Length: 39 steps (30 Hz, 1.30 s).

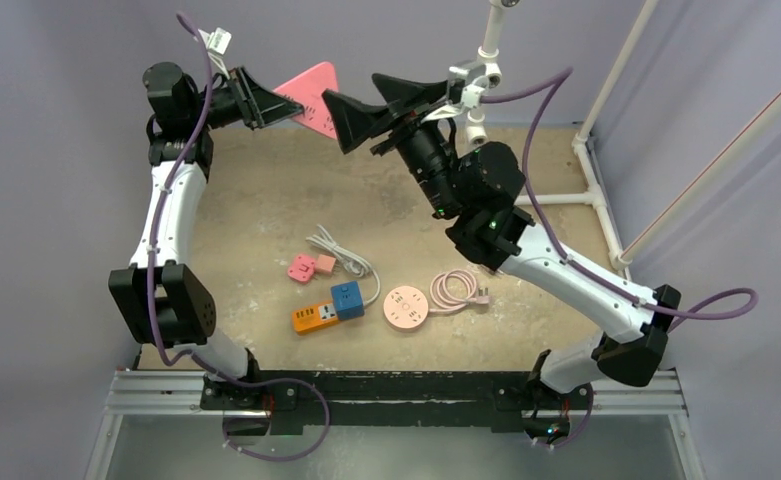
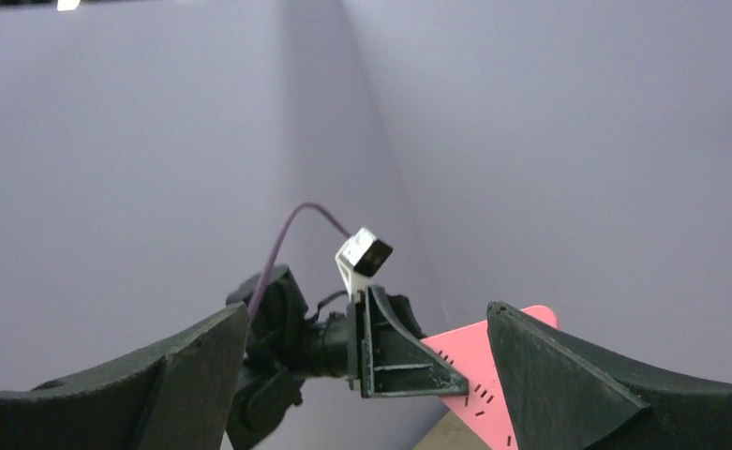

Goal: Insert the plug

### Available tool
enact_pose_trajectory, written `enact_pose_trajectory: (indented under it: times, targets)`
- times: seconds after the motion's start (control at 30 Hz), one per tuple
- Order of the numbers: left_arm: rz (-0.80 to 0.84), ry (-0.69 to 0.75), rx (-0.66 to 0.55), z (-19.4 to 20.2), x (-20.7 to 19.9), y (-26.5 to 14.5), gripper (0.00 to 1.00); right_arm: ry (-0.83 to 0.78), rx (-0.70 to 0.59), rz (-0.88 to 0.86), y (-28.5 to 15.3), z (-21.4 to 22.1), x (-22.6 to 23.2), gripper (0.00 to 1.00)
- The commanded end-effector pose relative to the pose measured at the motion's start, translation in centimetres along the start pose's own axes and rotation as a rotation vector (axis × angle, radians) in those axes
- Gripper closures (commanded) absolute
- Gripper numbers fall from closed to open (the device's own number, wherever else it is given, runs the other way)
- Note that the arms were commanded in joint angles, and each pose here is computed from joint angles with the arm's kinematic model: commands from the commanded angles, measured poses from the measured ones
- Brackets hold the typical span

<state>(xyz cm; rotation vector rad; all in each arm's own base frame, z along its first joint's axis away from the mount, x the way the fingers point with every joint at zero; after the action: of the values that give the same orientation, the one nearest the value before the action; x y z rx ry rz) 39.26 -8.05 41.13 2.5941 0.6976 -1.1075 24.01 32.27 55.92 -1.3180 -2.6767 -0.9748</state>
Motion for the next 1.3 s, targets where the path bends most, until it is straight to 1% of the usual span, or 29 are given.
enact_pose_trajectory:
  times: [0.0,0.23,0.33,0.4,0.47,0.63,0.83,1.0,1.13,1.2,1.27]
  targets:
    - [0.119,0.119,0.048,1.1,-4.5,-1.6,1.00,0.026,0.202,-0.272,-2.2,6.2,1.3,0.01]
    - [0.222,0.172,0.125,5.4,-7.1,-2.0,1.00,0.023,0.290,-0.380,-5.6,8.1,-1.8,0.01]
    - [0.278,0.200,0.184,7.6,-8.3,-1.4,1.00,0.022,0.318,-0.404,-6.8,8.7,-2.7,0.01]
    - [0.321,0.211,0.243,9.2,-9.1,-1.0,1.00,0.020,0.343,-0.398,-7.5,9.5,-3.6,0.01]
    - [0.337,0.220,0.277,10.1,-9.4,-0.7,1.00,0.026,0.356,-0.408,-8.1,9.8,-4.1,0.01]
    - [0.358,0.246,0.314,10.6,-9.5,-0.5,1.00,0.053,0.362,-0.446,-9.9,10.5,-4.7,0.01]
    - [0.407,0.263,0.355,10.8,-10.5,-0.5,1.00,0.075,0.393,-0.425,-11.3,12.3,-5.7,0.07]
    - [0.446,0.282,0.391,11.4,-11.3,-0.9,1.00,0.087,0.411,-0.410,-11.8,13.3,-6.4,0.07]
    - [0.475,0.317,0.398,11.4,-11.8,-1.1,1.00,0.097,0.401,-0.426,-12.1,13.1,-7.0,0.08]
    - [0.487,0.324,0.403,11.5,-11.9,-1.2,1.00,0.111,0.381,-0.465,-12.2,12.6,-6.7,0.13]
    - [0.496,0.333,0.405,11.7,-11.8,-1.2,1.00,0.126,0.355,-0.521,-12.2,12.0,-6.0,0.25]
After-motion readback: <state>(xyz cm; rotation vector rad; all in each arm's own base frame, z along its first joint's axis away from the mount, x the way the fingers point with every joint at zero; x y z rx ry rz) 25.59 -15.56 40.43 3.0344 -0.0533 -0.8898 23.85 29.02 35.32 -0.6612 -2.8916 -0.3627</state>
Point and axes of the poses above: each gripper's point midway between its finger pads, its own y axis out along the fingers, its own x axis along the line the jaws close on, z = x × y, the point moved 5 cm from there along -y, back along the fingers, and after that the axes turned 8 degrees about -y, right-handed, at the moved point
